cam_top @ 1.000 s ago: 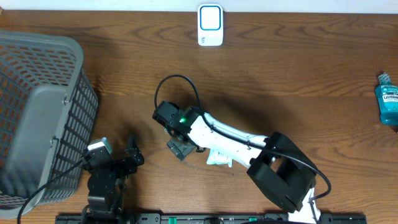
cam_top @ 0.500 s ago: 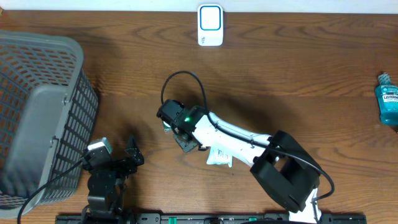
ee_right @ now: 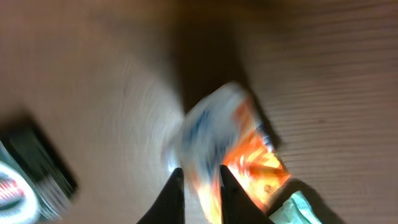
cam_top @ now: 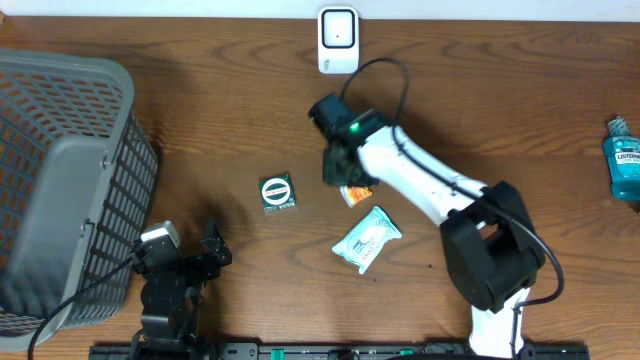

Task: Scan the item barcode
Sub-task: 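Lower the right gripper and grasp the orange Kleenex pack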

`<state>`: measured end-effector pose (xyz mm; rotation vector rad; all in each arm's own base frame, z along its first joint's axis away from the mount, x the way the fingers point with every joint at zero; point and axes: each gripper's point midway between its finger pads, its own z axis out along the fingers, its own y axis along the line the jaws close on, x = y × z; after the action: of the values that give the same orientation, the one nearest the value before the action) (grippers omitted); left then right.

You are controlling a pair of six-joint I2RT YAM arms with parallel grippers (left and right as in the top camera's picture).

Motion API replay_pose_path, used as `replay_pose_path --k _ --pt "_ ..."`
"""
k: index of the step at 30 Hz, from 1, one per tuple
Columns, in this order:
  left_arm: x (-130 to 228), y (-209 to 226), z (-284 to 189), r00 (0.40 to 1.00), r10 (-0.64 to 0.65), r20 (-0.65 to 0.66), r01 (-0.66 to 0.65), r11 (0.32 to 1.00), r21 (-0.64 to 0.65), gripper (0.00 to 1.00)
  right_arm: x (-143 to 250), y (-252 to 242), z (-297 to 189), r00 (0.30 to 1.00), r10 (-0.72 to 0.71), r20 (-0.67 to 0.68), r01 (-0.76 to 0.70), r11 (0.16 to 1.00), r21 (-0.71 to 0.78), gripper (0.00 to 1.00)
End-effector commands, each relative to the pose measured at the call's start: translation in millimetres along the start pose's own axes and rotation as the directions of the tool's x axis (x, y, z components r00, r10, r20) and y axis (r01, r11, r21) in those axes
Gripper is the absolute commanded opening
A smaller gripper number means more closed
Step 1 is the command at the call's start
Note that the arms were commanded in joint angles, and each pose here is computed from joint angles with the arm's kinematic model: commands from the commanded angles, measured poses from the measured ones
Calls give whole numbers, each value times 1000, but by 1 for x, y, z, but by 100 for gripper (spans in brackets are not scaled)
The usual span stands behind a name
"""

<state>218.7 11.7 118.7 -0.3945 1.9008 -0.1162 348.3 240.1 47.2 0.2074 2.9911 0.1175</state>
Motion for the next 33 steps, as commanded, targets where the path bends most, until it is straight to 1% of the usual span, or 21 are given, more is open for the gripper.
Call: replay_pose_path --k 1,3,4,6,7,8,9,11,13,18,20,23,26,29,31,33 --pt "9 7 2 1000 8 -25 -8 1000 -28 98 -17 2 -10 956 294 -1 -294 955 -39 23" --pt "9 7 2 1000 8 -25 -8 1000 -28 98 -23 5 -15 944 329 -22 -330 941 -73 68" --pt "9 7 2 1000 7 -25 -8 1000 -28 98 -26 6 -17 942 333 -27 -334 939 -84 75" --pt "9 7 2 1000 8 -25 -8 1000 -28 98 -28 3 -18 944 329 -26 -330 940 -81 76" --pt "9 7 2 1000 8 -25 -8 1000 -28 98 -31 -2 -18 947 320 -9 -320 945 -68 73" --pt "9 7 2 1000 8 -25 -8 1000 -28 98 -35 -9 -17 953 303 16 -302 952 -45 68" --pt "9 7 2 1000 8 -25 -8 1000 -28 98 -36 -17 -16 955 295 39 -295 955 -14 59" --pt "9 7 2 1000 7 -25 -8 1000 -28 98 -36 -37 -14 953 292 81 -298 952 73 22" --pt "9 7 2 1000 7 -25 -8 1000 -28 98 -31 -51 -11 954 283 95 -294 945 140 9" --pt "9 7 2 1000 8 -25 -8 1000 -28 98 -24 -81 -1 957 255 141 -285 921 265 4" --pt "9 7 2 1000 8 -25 -8 1000 -28 98 -19 -85 10 957 254 140 -283 921 269 4" --pt "9 7 2 1000 8 -25 -8 1000 -28 98 -3 -89 29 961 260 98 -277 925 261 6" --pt "9 7 2 1000 8 -25 -8 1000 -28 98 12 -82 43 967 254 26 -254 943 213 1" --pt "9 7 2 1000 7 -25 -8 1000 -28 98 25 -58 46 979 185 -80 -176 978 109 1" --pt "9 7 2 1000 8 -25 -8 1000 -28 98 30 -40 46 985 120 -120 -117 993 32 1" --pt "9 7 2 1000 7 -25 -8 1000 -28 98 32 -25 46 987 86 -134 -91 995 -30 3"
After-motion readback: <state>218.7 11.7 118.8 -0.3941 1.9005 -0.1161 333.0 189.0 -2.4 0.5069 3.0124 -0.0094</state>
